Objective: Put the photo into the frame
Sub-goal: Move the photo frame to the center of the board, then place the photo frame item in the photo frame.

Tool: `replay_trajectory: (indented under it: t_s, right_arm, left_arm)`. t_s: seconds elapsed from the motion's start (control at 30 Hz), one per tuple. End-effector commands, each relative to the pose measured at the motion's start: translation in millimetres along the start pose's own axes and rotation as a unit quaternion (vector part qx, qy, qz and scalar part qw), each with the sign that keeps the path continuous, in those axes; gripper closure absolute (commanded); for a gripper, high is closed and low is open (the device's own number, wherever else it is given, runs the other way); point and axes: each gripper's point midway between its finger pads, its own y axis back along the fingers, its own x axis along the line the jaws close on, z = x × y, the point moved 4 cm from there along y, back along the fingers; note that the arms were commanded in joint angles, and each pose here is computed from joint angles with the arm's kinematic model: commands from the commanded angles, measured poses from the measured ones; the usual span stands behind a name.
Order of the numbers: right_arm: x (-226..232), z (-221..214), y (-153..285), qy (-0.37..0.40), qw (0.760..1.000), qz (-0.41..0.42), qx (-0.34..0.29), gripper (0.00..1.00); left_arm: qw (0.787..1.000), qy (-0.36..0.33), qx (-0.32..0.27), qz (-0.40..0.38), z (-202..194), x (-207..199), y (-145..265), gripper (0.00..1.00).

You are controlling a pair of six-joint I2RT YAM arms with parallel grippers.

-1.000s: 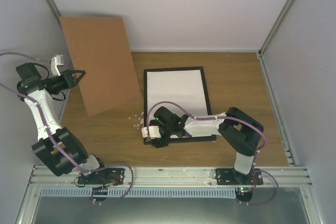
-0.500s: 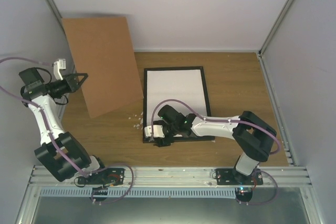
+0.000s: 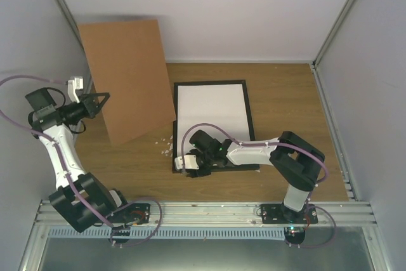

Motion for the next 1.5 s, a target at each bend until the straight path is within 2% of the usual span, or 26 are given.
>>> replay_trajectory:
  t_s: [0.0, 0.1, 0.17, 0.27, 0.37, 0.53, 0.67, 0.73, 0.87, 1.07, 1.17, 1.23, 1.37, 1.47]
  right_arm:
    - [14, -20, -14, -0.009, 0.999, 0.021, 0.026, 0.49]
    - [13, -18, -14, -0.01, 0.999, 0.024, 0.026, 0.48]
    - [6, -4, -3, -0.028, 0.999, 0.029, 0.001, 0.45]
    - [-24, 18, 33, -0.071, 0.996, 0.021, -0.055, 0.34]
    - [-76, 19, 83, -0.134, 0.985, -0.026, -0.108, 0.22]
    - [-155, 0, 175, -0.252, 0.944, -0.081, -0.196, 0.09]
    - [-186, -7, 231, -0.349, 0.889, -0.063, -0.291, 0.08]
    - [-195, -6, 250, -0.367, 0.871, -0.048, -0.323, 0.09]
    - [-201, 2, 275, -0.401, 0.836, -0.001, -0.375, 0.13]
    - [-195, 11, 280, -0.411, 0.813, 0.038, -0.411, 0.17]
    - [-191, 11, 274, -0.419, 0.804, 0.051, -0.419, 0.23]
    - [-189, 14, 273, -0.419, 0.801, 0.059, -0.424, 0.32]
    - [-180, 24, 282, -0.417, 0.791, 0.078, -0.441, 0.63]
    - [-174, 27, 287, -0.416, 0.787, 0.085, -0.448, 0.83]
  left_arm:
    - [0.997, -0.068, -0.023, -0.037, 9, -19, 2, 1.0]
    - [0.997, -0.065, -0.023, -0.033, 3, -14, 1, 1.0]
    - [0.996, -0.066, -0.02, -0.051, 0, -18, 1, 1.0]
    - [0.993, -0.075, -0.025, -0.083, -4, -29, 3, 1.0]
    - [0.99, -0.075, -0.036, -0.111, -1, -43, 6, 1.0]
    - [0.982, -0.097, -0.041, -0.159, 6, -70, 11, 1.0]
    - [0.974, -0.092, -0.026, -0.203, 2, -89, 7, 1.0]
    - [0.97, -0.1, -0.02, -0.222, 1, -100, 6, 1.0]
    - [0.966, -0.108, -0.011, -0.235, 0, -115, 3, 1.0]
    - [0.962, -0.116, -0.001, -0.247, -5, -128, -6, 1.0]
    - [0.959, -0.118, 0.005, -0.257, -5, -133, -12, 1.0]
    - [0.96, -0.117, 0.006, -0.256, -4, -135, -15, 1.0]
    - [0.965, -0.105, 0.0, -0.242, -2, -132, -23, 1.0]
    - [0.969, -0.096, -0.005, -0.229, -4, -128, -30, 1.0]
